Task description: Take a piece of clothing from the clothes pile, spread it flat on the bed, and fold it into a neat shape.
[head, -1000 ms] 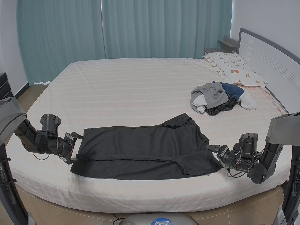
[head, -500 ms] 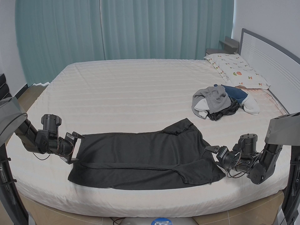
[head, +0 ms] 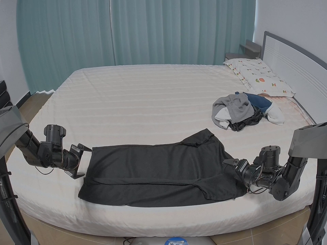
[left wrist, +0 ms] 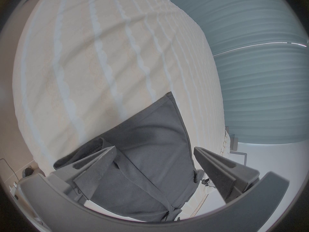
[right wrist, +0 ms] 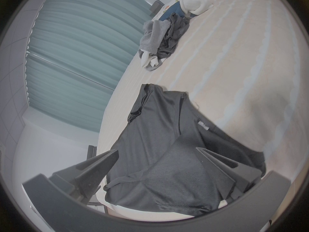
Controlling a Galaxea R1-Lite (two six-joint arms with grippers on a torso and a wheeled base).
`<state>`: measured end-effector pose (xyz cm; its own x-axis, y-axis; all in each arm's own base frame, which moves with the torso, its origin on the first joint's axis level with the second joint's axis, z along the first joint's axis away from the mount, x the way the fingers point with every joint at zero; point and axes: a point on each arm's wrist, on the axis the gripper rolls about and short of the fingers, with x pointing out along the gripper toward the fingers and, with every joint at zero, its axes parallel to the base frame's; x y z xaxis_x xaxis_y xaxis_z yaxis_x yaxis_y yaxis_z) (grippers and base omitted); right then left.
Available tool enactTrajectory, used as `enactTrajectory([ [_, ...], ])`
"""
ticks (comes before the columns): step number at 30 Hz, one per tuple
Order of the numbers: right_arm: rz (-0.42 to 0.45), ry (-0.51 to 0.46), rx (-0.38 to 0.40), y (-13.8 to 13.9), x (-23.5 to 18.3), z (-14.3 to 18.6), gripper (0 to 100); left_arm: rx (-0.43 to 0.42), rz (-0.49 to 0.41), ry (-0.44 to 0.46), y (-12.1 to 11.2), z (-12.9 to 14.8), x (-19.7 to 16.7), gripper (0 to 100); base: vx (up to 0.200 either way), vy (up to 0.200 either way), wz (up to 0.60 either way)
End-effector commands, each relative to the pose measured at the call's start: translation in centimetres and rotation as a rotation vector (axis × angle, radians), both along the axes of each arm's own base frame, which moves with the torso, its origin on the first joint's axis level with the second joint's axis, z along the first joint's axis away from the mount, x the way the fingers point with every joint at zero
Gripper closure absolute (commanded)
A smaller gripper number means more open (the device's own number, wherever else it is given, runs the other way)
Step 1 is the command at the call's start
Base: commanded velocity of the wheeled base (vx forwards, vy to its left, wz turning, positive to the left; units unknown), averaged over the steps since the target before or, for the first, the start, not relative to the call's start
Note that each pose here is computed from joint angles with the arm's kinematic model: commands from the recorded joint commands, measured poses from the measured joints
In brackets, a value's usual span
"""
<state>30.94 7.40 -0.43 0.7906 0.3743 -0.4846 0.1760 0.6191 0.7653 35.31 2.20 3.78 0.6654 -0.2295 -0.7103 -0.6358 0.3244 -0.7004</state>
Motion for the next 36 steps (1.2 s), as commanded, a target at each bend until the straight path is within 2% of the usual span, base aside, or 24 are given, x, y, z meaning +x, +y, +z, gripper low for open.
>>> enactTrajectory([
  [1,0.000,0.002,0.000,0.0,0.0,-0.1,0,-0.001,-0.001,0.001,0.0,-0.1,0.1,0,0.000,0.000,0.00],
  [15,-0.001,-0.013,0.003,0.0,0.1,0.0,0,0.000,-0.005,-0.004,-0.1,0.0,0.1,0,0.014,0.000,0.00],
  [17,-0.003,-0.014,0.003,0.0,0.1,0.1,0,0.002,-0.007,-0.010,-0.2,0.2,0.2,0,0.200,0.000,0.00],
  [25,-0.003,-0.011,0.002,-0.1,0.0,0.0,0,0.018,-0.010,-0.068,-0.3,1.4,1.3,0,0.000,0.000,0.00],
  [29,-0.005,-0.010,0.002,-0.1,0.0,0.0,0,0.055,-0.042,-0.088,-0.2,1.5,1.5,0,0.000,0.000,0.00],
  [33,-0.005,-0.007,0.001,-0.1,0.0,-0.1,0,0.149,-0.110,-0.112,-0.1,0.8,2.6,0,0.000,0.000,0.00],
  [36,-0.006,-0.002,0.000,-0.1,0.0,-0.2,0,0.190,-0.102,-0.141,0.0,0.6,4.3,0,0.000,0.000,0.00],
])
